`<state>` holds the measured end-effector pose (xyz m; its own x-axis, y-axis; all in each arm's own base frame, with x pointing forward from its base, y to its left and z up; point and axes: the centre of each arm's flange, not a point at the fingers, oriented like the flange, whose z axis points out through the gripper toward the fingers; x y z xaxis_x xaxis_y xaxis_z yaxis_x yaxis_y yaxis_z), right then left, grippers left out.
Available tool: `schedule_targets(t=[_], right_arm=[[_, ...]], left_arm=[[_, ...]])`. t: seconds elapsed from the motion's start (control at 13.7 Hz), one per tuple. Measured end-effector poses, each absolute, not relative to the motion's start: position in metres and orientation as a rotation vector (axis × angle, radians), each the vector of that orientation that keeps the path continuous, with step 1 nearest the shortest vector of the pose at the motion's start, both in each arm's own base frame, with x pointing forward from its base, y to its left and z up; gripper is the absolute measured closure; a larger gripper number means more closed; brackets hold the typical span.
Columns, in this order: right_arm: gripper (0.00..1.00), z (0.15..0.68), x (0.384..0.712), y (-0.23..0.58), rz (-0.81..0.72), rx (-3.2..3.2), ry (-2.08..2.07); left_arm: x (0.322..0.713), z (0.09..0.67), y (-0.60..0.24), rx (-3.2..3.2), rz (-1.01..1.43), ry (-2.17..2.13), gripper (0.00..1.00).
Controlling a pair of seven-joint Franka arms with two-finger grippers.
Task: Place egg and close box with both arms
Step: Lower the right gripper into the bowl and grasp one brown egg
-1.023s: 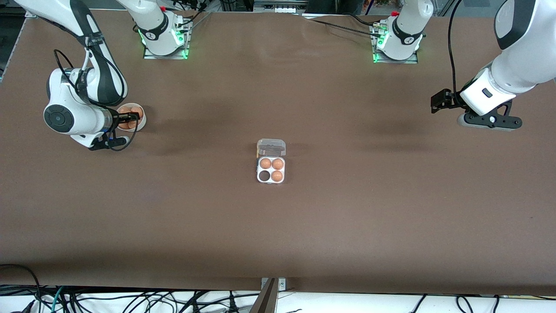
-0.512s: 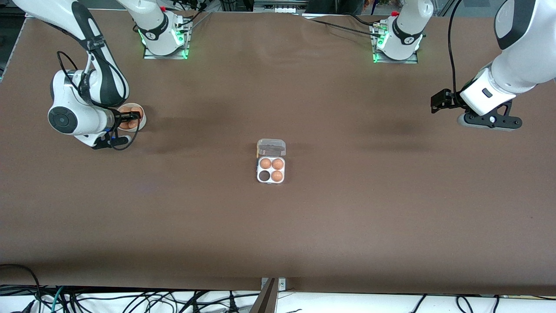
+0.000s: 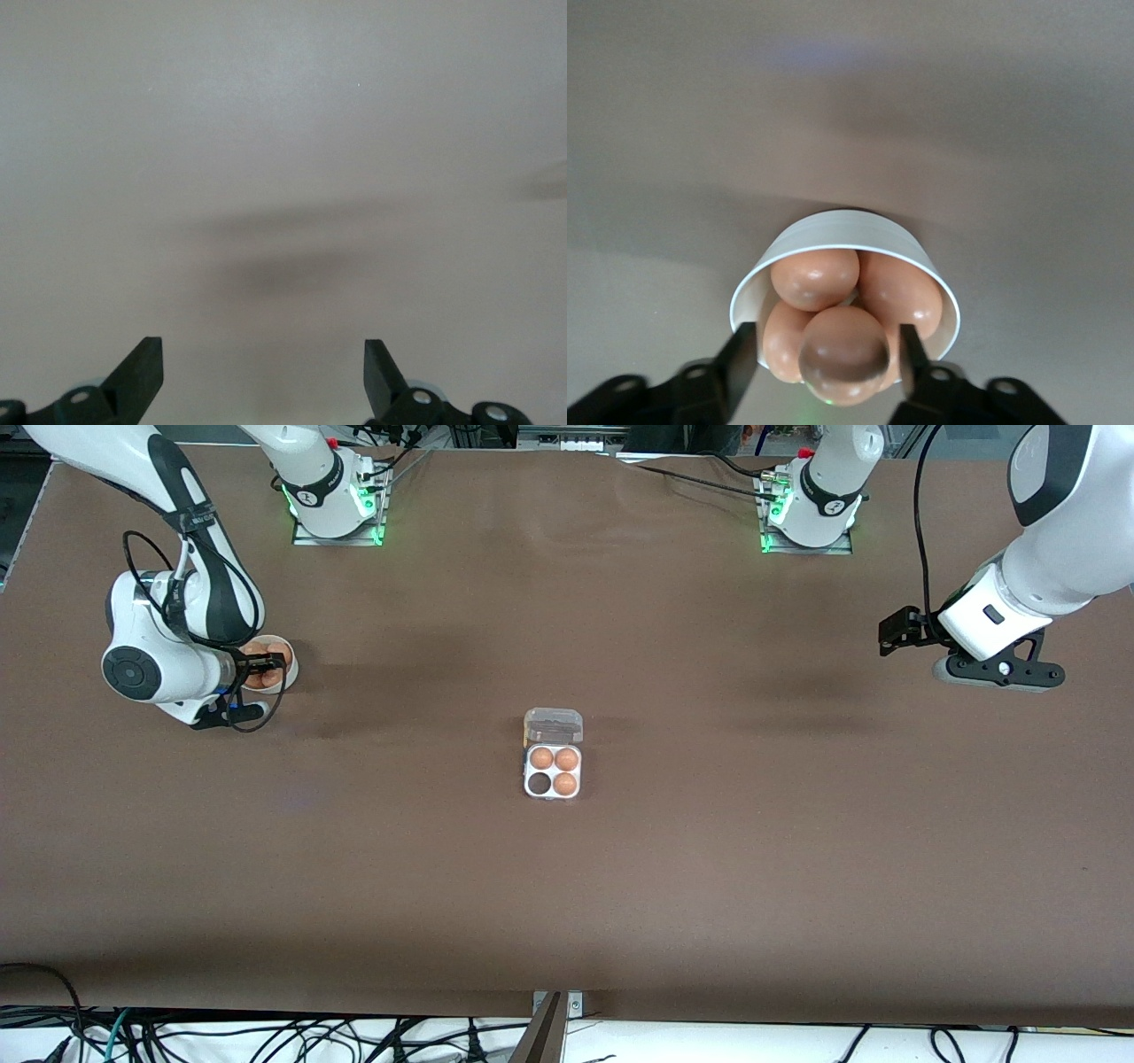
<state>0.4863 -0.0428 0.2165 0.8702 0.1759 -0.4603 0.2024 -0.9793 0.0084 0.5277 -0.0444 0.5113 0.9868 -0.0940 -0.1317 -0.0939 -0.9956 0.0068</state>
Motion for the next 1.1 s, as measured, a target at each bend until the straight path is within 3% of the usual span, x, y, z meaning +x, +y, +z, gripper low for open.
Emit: schedule_targets(t=[0.51,1.1], right_arm=[[0.53,0.2135,0.4852,-0.0457,-0.737,2.982,0.296],[0.53,0.215,0.4871,-0.0468,-0.729,2.983,0.293]], left_arm=[[0.5279,0.5108,-0.0445,3.13,-0.209,-0.148,0.0],[0.5282,0.5096,-0.0447,3.13,-0.213,-0.149,0.0]])
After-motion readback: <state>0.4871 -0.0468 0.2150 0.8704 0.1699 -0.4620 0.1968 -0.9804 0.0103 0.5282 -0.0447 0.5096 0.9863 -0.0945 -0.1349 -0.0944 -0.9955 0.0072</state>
